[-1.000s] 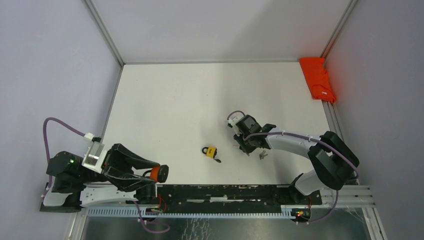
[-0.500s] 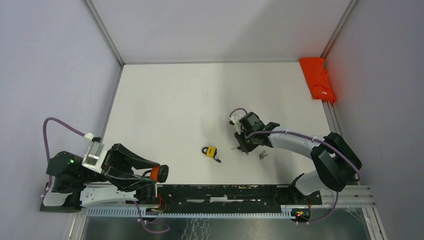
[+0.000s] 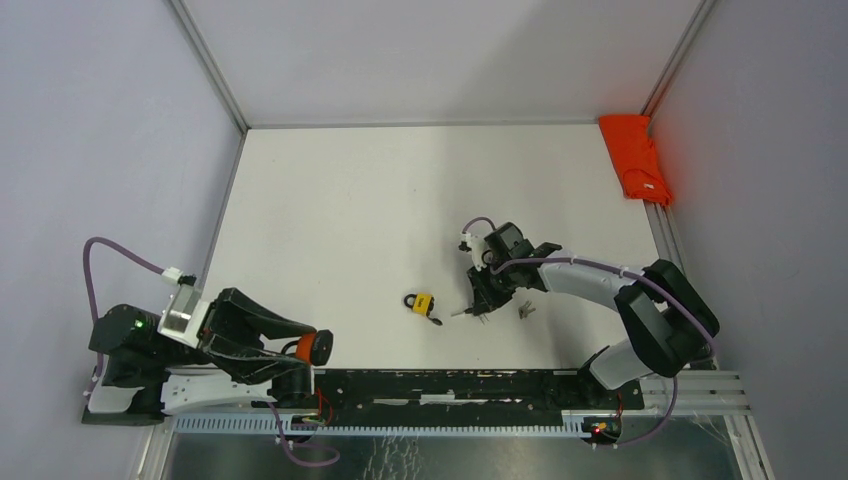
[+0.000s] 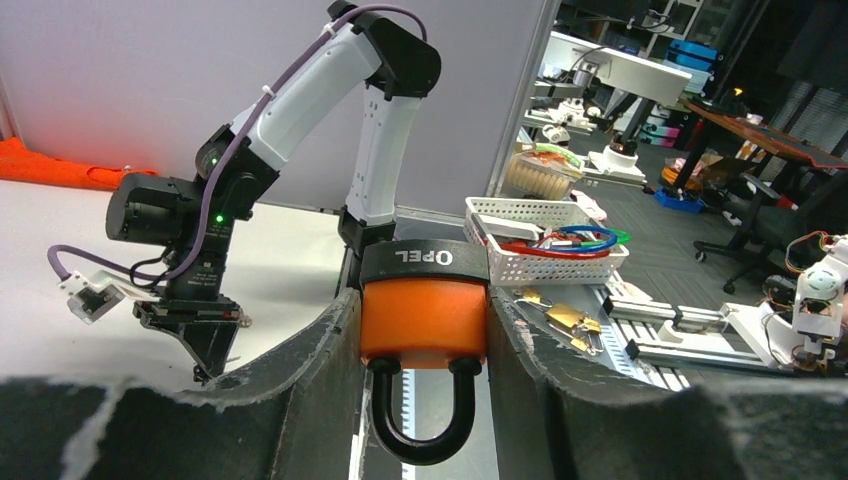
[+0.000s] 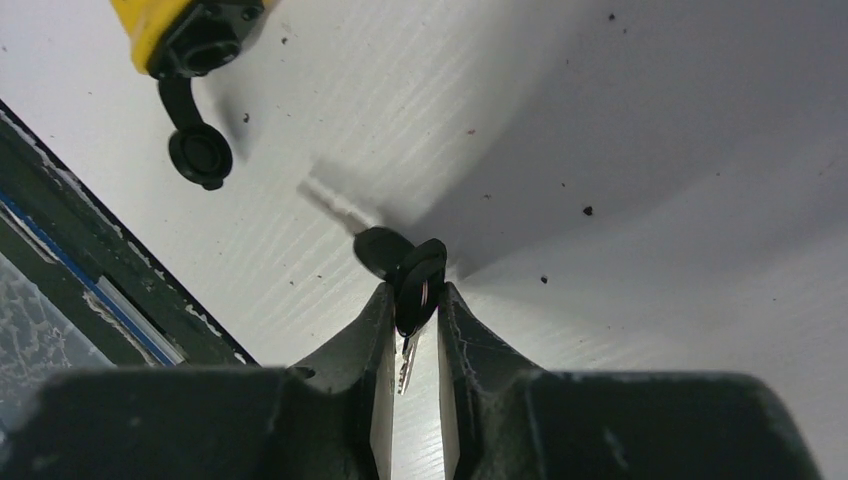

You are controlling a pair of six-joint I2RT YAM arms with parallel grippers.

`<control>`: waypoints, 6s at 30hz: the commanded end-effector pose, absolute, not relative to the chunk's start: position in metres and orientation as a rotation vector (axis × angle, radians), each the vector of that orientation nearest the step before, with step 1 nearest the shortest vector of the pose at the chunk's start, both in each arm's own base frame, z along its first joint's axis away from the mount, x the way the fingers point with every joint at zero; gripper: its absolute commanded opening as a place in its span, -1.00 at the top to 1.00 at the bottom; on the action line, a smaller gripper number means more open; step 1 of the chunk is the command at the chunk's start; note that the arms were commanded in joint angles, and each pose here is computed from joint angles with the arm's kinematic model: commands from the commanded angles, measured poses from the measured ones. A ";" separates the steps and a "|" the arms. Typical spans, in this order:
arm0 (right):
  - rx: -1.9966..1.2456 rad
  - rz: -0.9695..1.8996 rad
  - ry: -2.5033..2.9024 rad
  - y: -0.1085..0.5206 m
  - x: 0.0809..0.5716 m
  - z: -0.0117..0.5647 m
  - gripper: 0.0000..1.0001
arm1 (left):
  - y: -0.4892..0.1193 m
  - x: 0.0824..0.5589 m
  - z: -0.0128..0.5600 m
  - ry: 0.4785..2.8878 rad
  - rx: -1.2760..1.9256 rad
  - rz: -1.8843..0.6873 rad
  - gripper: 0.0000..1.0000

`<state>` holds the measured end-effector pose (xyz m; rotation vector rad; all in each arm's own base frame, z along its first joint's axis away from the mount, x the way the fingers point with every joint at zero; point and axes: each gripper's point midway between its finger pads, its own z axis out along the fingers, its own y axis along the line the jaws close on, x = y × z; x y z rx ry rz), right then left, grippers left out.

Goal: Unlock with the key

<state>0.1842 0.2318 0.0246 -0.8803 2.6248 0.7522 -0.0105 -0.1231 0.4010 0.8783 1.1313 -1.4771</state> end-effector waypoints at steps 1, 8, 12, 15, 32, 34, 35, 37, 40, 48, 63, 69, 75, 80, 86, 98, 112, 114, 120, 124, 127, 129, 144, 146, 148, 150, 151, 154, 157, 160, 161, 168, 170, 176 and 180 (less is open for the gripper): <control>-0.879 0.734 2.636 0.228 0.184 0.021 0.93 | -0.113 -0.009 0.421 1.027 0.823 -1.479 0.96; -0.954 0.602 2.592 0.213 0.189 0.025 0.77 | -0.111 -0.007 0.421 1.026 0.811 -1.472 0.96; -1.021 0.499 2.565 0.210 0.191 0.026 0.47 | -0.111 -0.007 0.420 1.027 0.812 -1.470 0.96; -1.073 0.444 2.555 0.211 0.189 0.023 0.31 | -0.112 -0.006 0.420 1.028 0.816 -1.468 0.96; -1.285 0.263 2.468 0.225 0.187 0.018 0.07 | -0.112 -0.005 0.420 1.030 0.810 -1.464 0.96; -1.287 0.234 2.479 0.223 0.190 0.014 0.14 | -0.113 -0.005 0.419 1.032 0.809 -1.462 0.96; -1.287 0.212 2.487 0.221 0.191 0.011 0.25 | -0.113 -0.005 0.418 1.031 0.809 -1.461 0.96; -1.276 0.159 2.502 0.218 0.196 0.007 0.56 | -0.113 -0.004 0.419 1.032 0.806 -1.460 0.96; -1.244 0.120 2.508 0.217 0.201 0.005 1.00 | -0.112 -0.004 0.419 1.033 0.802 -1.461 0.96; -1.039 0.041 2.463 0.211 0.224 0.031 1.00 | -0.111 -0.003 0.418 1.037 0.799 -1.459 0.96; -0.480 0.020 2.482 0.195 0.264 0.021 1.00 | -0.110 0.001 0.417 1.037 0.799 -1.423 0.96; -0.646 0.075 2.572 0.190 0.228 0.001 0.96 | -0.106 0.002 0.415 1.039 0.789 -1.419 0.96; -0.784 0.089 2.532 0.189 0.218 0.024 0.08 | -0.105 0.002 0.413 1.044 0.780 -1.422 0.96; -0.857 0.048 2.447 0.198 0.240 0.053 -0.29 | -0.105 0.002 0.413 1.041 0.780 -1.423 0.96; -0.994 0.047 2.404 0.217 0.258 0.060 -0.15 | -0.104 0.002 0.414 1.042 0.773 -1.428 0.96; -1.135 -0.005 2.450 0.198 0.238 0.043 -0.22 | -0.102 0.003 0.414 1.036 0.769 -1.419 0.96; -1.168 -0.050 2.433 0.214 0.262 0.025 -0.27 | -0.098 0.003 0.416 1.036 0.753 -1.435 0.96; -1.158 -0.040 2.415 0.221 0.269 0.026 -0.27 | -0.098 0.003 0.416 1.037 0.752 -1.434 0.96; -1.147 -0.029 2.413 0.234 0.281 0.025 -0.20 | -0.097 0.003 0.416 1.041 0.748 -1.433 0.96; -1.151 -0.001 2.440 0.232 0.277 0.016 -0.07 | -0.095 0.004 0.415 1.050 0.740 -1.435 0.96; -1.134 0.008 2.484 0.223 0.268 0.009 -0.06 | -0.095 0.004 0.415 1.051 0.737 -1.436 0.96; -1.119 0.037 2.504 0.219 0.260 0.006 -0.05 | -0.095 0.004 0.414 1.050 0.738 -1.436 0.96; -1.098 0.160 2.585 0.208 0.231 -0.021 0.75 | -0.099 0.005 0.416 1.049 0.736 -1.435 0.96; -1.089 0.145 2.579 0.208 0.235 -0.019 0.93 | -0.098 0.005 0.416 1.051 0.735 -1.436 0.96; -1.070 0.120 2.563 0.208 0.241 -0.013 1.00 | -0.098 0.005 0.415 1.052 0.736 -1.437 0.96; -1.053 0.106 2.532 0.210 0.248 -0.004 1.00 | -0.099 0.005 0.414 1.054 0.738 -1.436 0.96; -1.041 0.110 2.513 0.212 0.252 0.003 1.00 | -0.099 0.005 0.414 1.055 0.739 -1.434 0.96; -1.012 0.105 2.466 0.215 0.261 0.019 1.00 | -0.100 0.007 0.411 1.068 0.737 -1.421 0.96; -0.986 0.098 2.426 0.216 0.267 0.034 1.00 | -0.100 0.011 0.409 1.083 0.724 -1.407 0.96; -0.930 0.072 2.424 0.211 0.269 0.042 1.00 | -0.099 0.010 0.410 1.082 0.724 -1.410 0.96; -0.896 0.051 2.425 0.208 0.272 0.044 0.92 | -0.099 0.010 0.410 1.080 0.723 -1.410 0.96; -0.674 -0.013 2.447 0.184 0.296 0.056 -0.10 | -0.099 0.011 0.409 1.080 0.725 -1.404 0.96; -0.622 -0.043 2.466 0.174 0.307 0.054 -0.16 | -0.099 0.011 0.409 1.081 0.724 -1.404 0.96; -0.575 -0.058 2.499 0.166 0.326 0.043 -0.15 | -0.097 0.011 0.407 1.088 0.722 -1.405 0.96; -0.572 -0.069 2.518 0.166 0.333 0.034 -0.12 | -0.098 0.012 0.407 1.090 0.720 -1.398 0.96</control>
